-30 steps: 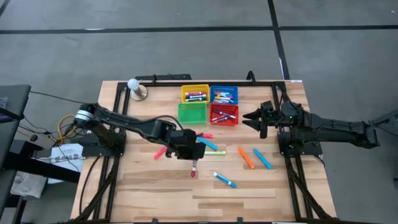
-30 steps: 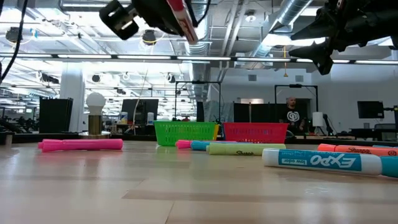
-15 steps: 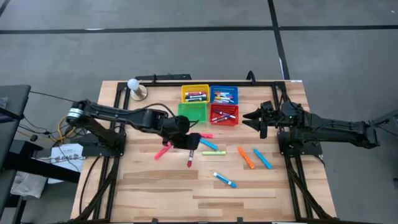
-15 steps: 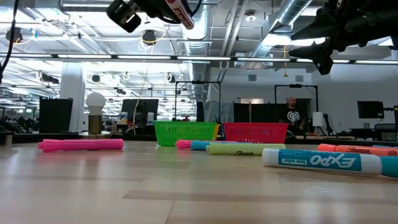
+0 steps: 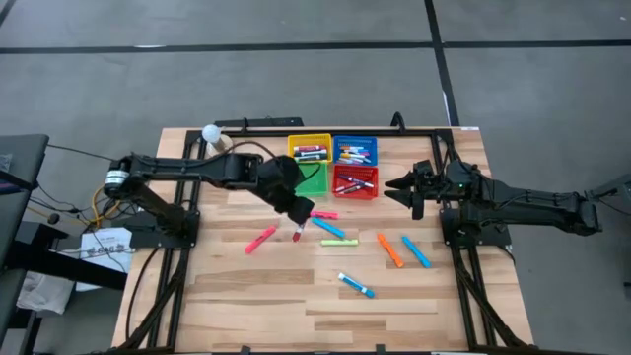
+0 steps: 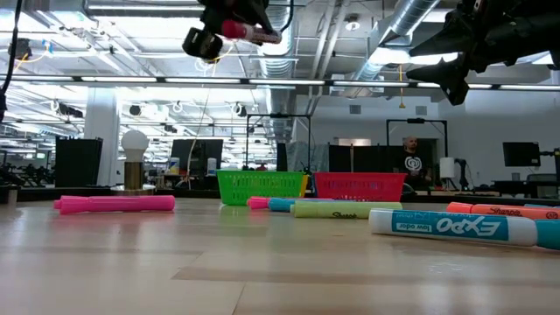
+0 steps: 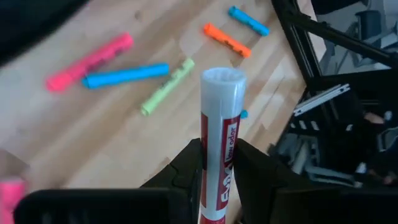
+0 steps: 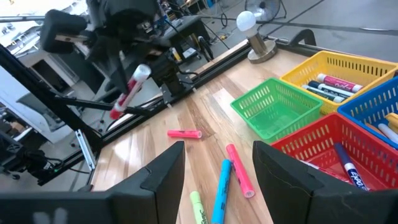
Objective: Pick & Place Markers
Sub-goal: Put the large red marker pen into the yellow bin
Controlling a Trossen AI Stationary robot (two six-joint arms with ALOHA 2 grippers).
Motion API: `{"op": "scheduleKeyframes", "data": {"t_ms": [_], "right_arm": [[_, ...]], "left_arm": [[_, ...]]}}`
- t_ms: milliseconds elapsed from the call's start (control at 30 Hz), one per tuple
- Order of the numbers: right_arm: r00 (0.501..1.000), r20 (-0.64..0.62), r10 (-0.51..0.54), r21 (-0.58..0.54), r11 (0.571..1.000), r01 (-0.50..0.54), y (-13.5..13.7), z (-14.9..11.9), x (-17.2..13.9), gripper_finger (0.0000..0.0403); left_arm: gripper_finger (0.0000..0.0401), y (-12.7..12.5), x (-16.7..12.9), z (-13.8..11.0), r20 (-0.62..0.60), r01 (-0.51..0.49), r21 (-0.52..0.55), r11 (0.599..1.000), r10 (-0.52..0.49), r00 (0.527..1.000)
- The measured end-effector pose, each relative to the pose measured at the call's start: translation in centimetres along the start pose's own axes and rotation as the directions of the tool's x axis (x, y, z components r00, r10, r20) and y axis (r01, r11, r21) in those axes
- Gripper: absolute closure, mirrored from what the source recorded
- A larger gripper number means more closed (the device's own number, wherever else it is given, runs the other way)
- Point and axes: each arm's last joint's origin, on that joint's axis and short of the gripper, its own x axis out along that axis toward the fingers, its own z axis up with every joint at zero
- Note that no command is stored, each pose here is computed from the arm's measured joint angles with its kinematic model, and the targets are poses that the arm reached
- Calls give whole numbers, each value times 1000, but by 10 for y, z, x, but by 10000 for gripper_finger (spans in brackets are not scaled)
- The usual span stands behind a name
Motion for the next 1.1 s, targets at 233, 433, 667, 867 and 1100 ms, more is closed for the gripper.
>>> {"op": "scheduleKeyframes", "data": {"t_ms": [233,433,667,867,1100], "right_arm": [[1000,0,0,0,1000,0,0,0,0,225],[1000,0,0,0,1000,0,0,0,0,225],[1000,-1,0,1,1000,0,0,0,0,225],[1000,0,0,0,1000,0,0,0,0,225],[1000,0,0,1,1000,0,0,0,0,225]], "left_arm": [[325,18,-6,21,35,-20,154,988,15,999],[325,38,-14,42,87,-70,263,962,48,995],[325,69,-28,68,161,-153,318,936,105,981],[325,94,-41,86,228,-244,340,908,172,958],[325,118,-51,103,286,-304,346,887,209,935]]}}
